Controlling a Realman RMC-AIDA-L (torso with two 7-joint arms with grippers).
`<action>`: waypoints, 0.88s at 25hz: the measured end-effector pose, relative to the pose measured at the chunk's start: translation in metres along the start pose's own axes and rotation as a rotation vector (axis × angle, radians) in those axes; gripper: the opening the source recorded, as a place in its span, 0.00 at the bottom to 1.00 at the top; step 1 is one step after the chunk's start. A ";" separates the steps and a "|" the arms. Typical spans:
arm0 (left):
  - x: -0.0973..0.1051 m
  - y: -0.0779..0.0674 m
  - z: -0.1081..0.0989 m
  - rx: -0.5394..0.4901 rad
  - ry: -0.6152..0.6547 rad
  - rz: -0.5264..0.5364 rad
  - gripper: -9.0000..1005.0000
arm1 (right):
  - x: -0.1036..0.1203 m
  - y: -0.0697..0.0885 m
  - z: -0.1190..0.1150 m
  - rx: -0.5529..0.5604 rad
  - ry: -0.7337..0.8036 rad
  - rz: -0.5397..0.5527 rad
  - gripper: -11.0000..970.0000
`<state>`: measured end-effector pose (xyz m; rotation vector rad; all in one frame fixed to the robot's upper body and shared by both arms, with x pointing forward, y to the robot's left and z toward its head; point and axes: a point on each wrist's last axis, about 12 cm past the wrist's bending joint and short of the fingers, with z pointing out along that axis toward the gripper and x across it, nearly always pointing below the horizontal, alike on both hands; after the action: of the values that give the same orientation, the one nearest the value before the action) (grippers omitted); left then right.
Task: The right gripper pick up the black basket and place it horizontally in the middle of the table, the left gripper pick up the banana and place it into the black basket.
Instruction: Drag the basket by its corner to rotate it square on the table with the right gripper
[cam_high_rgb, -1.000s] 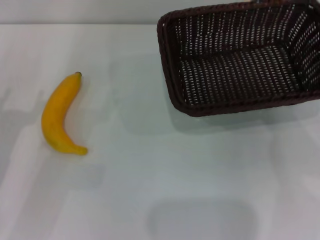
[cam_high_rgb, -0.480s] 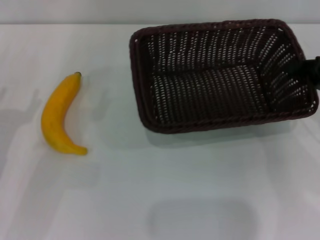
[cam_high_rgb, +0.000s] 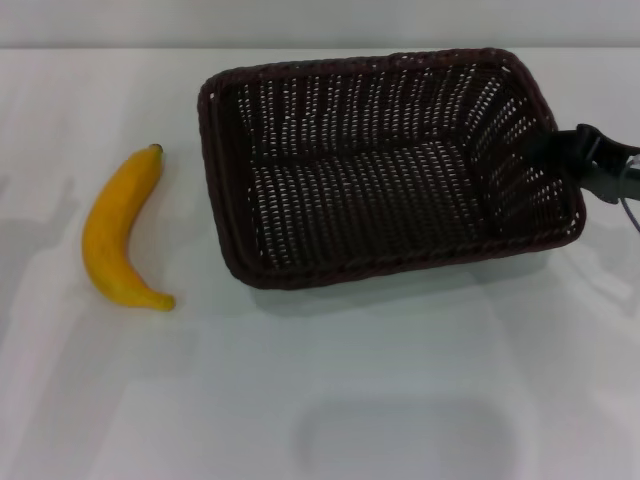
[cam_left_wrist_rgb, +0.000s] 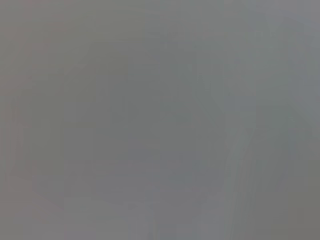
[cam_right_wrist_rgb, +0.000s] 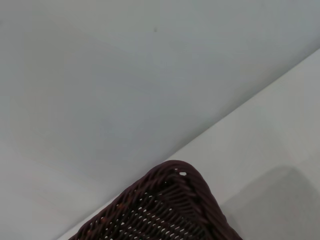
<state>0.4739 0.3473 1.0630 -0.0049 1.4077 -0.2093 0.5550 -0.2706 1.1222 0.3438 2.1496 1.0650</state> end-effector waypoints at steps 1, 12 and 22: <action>0.000 0.000 0.000 0.000 0.001 0.000 0.87 | 0.002 0.001 0.002 0.000 0.002 -0.002 0.22; 0.001 -0.001 -0.001 0.002 0.005 -0.002 0.87 | 0.006 0.005 0.011 0.009 -0.016 -0.041 0.22; 0.001 -0.001 -0.001 0.004 0.006 -0.002 0.87 | 0.006 0.006 0.014 0.016 -0.025 -0.072 0.22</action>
<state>0.4733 0.3461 1.0616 -0.0023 1.4133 -0.2136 0.5601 -0.2555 1.1179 0.2835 2.1337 0.9981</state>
